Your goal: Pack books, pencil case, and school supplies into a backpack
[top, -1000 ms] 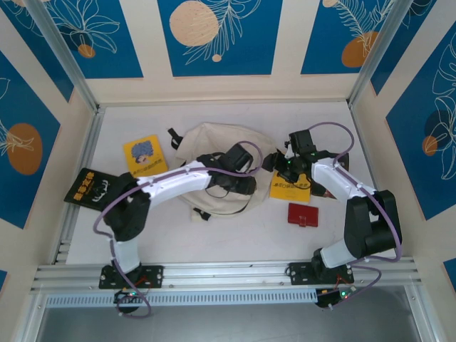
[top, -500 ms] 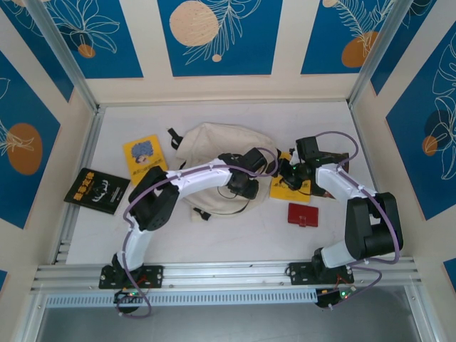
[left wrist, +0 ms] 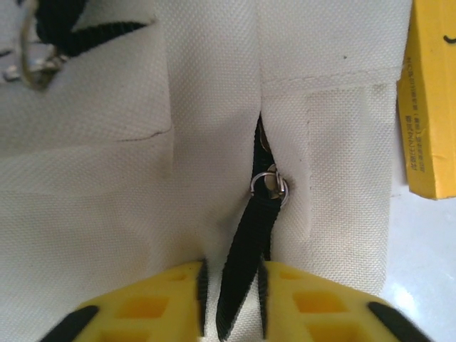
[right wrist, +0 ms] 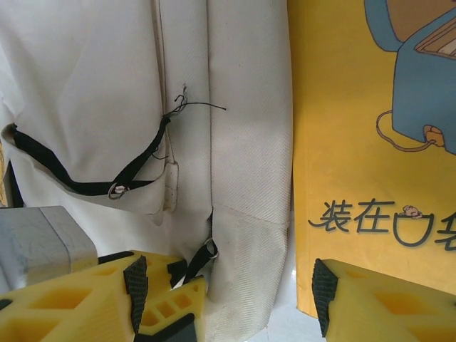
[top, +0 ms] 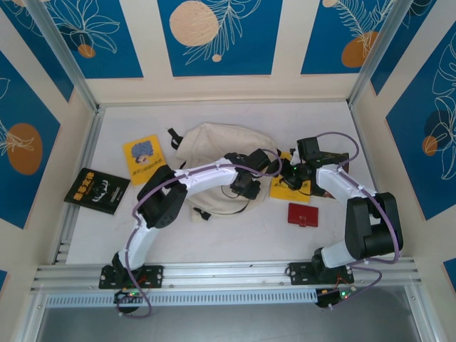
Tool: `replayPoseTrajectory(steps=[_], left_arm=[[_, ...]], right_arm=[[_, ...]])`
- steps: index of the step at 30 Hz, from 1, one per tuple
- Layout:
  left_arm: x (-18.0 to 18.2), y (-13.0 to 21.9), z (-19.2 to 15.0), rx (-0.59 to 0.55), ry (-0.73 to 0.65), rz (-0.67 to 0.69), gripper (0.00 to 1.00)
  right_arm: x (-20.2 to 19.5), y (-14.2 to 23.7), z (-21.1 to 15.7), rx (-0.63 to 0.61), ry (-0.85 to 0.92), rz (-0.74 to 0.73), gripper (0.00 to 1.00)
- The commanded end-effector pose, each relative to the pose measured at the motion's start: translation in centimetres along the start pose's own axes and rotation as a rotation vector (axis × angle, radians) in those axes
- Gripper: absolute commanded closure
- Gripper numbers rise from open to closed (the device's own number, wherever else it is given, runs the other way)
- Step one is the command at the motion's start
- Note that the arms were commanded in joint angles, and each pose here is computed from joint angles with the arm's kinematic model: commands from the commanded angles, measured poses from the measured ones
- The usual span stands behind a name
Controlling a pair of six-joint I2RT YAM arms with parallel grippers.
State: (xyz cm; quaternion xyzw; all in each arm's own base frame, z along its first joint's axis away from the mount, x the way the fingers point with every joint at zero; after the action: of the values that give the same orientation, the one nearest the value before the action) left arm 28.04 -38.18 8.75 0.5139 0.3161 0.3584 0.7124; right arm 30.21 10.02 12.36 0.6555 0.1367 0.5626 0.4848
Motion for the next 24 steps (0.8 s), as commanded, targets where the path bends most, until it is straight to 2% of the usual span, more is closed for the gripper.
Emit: replayPoseTrajectory(steps=[1,4,10,17,24], left_arm=[[-0.3,0.3,0.1,0.004,-0.038,0.027,0.82],[-0.4,1.0,0.3,-0.007,-0.046,0.021,0.92],[-0.4,2.8,0.4,-0.039,-0.056,0.004,1.00],[-0.6,5.2,-0.1,-0.081,-0.053,-0.039,1.00],[-0.5,5.9,-0.6,-0.098,-0.054,-0.060,1.00]], right_arm=[[-0.1,0.3,-0.5,0.012,-0.011,0.020,0.36],[-0.4,0.1,-0.3,0.010,-0.024,0.012,0.36],[-0.6,-0.2,-0.1,0.011,-0.047,0.009,0.37],[0.4,-1.3,0.4,0.059,-0.085,0.059,0.40],[1.7,-3.4,1.1,0.117,-0.098,0.070,0.39]])
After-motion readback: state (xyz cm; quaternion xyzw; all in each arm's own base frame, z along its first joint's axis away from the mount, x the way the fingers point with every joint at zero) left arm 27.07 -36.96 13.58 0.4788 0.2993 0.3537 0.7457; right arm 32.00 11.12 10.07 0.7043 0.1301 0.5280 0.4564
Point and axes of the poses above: each hand's point on the last joint's axis, 136 mm out from that joint toward the fingers, its own y axis back along the fingers, its own x axis along the line the jaws close on, z = x × y, the point moved 5 cm from there along y, back along the fingers, and after that the axes turned 5 degrees about -y, right-handed, at the moved point
